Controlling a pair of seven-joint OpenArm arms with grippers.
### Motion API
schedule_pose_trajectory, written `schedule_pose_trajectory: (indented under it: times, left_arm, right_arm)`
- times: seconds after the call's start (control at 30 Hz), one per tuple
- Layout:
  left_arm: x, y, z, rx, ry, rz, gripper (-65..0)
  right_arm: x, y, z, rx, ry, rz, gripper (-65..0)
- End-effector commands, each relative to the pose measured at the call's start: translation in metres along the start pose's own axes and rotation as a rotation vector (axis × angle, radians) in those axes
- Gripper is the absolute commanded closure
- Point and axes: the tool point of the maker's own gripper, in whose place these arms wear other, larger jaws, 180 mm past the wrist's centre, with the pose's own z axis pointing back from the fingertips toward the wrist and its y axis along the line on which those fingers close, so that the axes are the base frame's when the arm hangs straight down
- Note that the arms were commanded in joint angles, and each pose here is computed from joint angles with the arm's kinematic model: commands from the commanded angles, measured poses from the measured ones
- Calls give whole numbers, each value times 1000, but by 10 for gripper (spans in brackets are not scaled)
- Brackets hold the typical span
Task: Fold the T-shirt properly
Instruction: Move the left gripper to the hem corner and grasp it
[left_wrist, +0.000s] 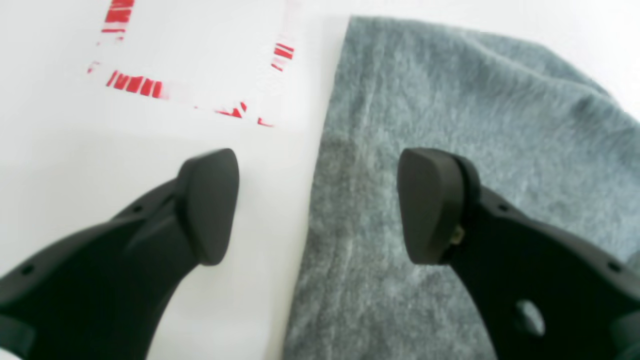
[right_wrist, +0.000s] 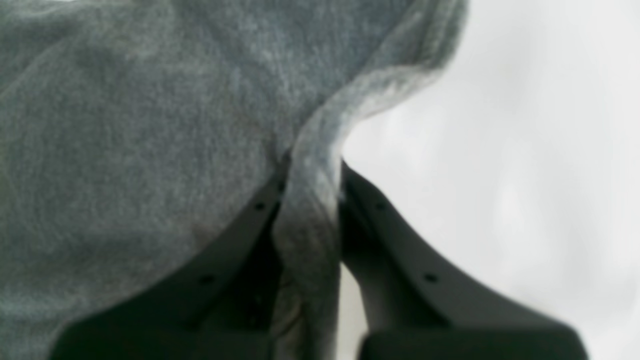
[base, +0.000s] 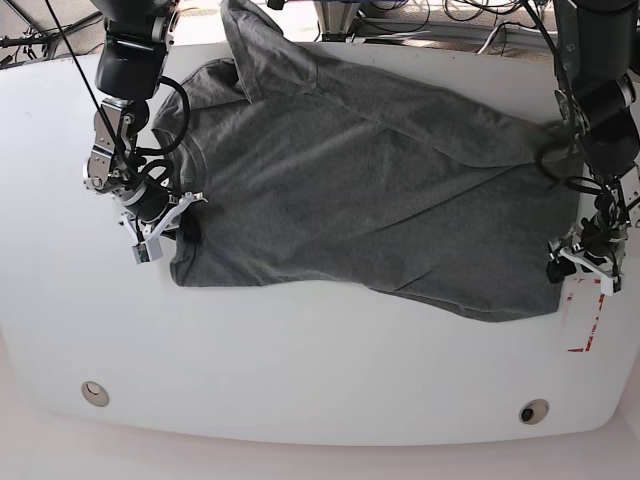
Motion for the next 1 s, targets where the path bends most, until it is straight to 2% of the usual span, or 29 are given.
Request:
schedule_pose_trajectory:
  times: [0.0, 0.5, 0.77, 0.97]
  left_arm:
    - [8, -10, -3, -23, -10, 21, -461]
    - [22, -53, -21, -104, -1, 59, -461]
    - [15, -77, -29, -145, 31, 14, -461]
    - [14, -77, -29, -146, 32, 9, -451]
  right_arm:
    - [-9, -5, 2, -20, 61, 26, 0]
    - [-9, -5, 2, -20, 61, 26, 0]
    - [-9, -5, 2, -20, 63, 25, 0]
    - [-9, -5, 2, -20, 63, 25, 0]
